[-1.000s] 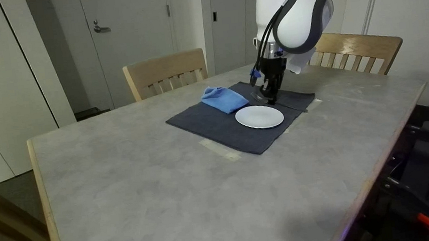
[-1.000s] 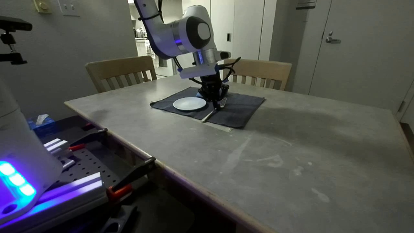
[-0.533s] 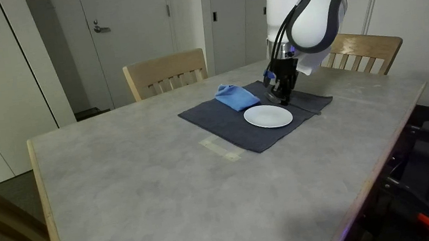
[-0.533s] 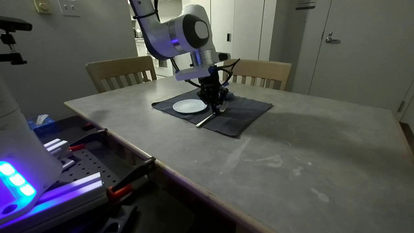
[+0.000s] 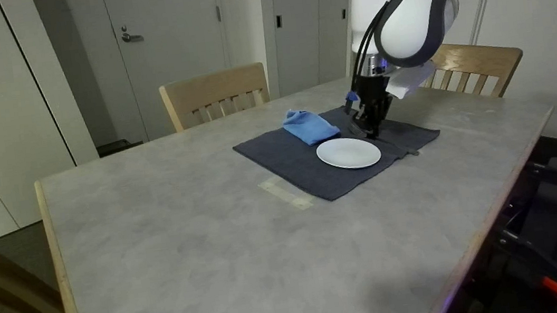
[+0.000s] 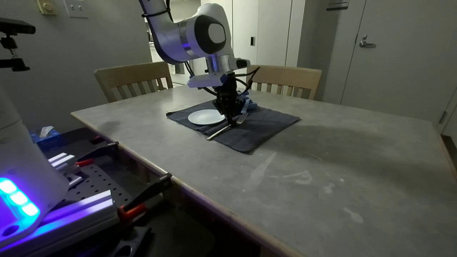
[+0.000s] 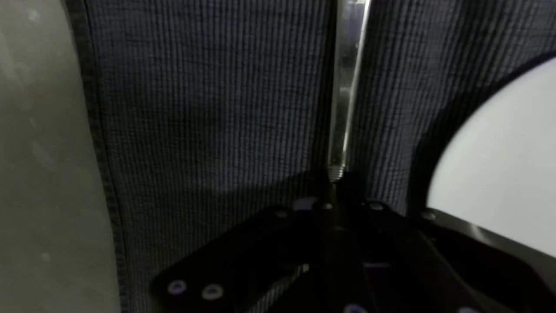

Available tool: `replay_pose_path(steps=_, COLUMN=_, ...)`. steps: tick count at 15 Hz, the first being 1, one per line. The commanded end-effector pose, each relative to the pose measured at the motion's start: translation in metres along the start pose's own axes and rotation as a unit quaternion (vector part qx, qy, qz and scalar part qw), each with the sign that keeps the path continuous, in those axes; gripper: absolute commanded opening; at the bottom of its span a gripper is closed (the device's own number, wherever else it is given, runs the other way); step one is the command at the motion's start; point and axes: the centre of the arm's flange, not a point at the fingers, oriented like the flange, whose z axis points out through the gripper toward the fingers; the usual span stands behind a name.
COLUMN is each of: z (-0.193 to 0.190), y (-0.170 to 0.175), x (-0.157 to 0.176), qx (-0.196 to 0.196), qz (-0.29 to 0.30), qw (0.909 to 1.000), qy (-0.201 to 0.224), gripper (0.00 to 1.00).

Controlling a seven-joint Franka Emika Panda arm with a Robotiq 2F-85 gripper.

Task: Take the fork off the white plate and position it on the gray table mat

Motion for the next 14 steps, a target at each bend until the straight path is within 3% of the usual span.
replay_pose_path(steps=1, z=0.013, y=-0.017, x=-0.014, qx=0.031, qz=0.01, qw=0.9994, qy=0.006, gripper=0.02)
replay_pose_path(steps=5, z=0.015, y=-0.026, x=-0.014, qx=0.04, qz=0.009, qw=0.999, qy=0.02, gripper=0.02)
replay_pose_path(steps=14, z=0.019, y=-0.013, x=-0.017, qx=0.009, qz=-0.038, qw=0.9989, qy=0.026, gripper=0.02)
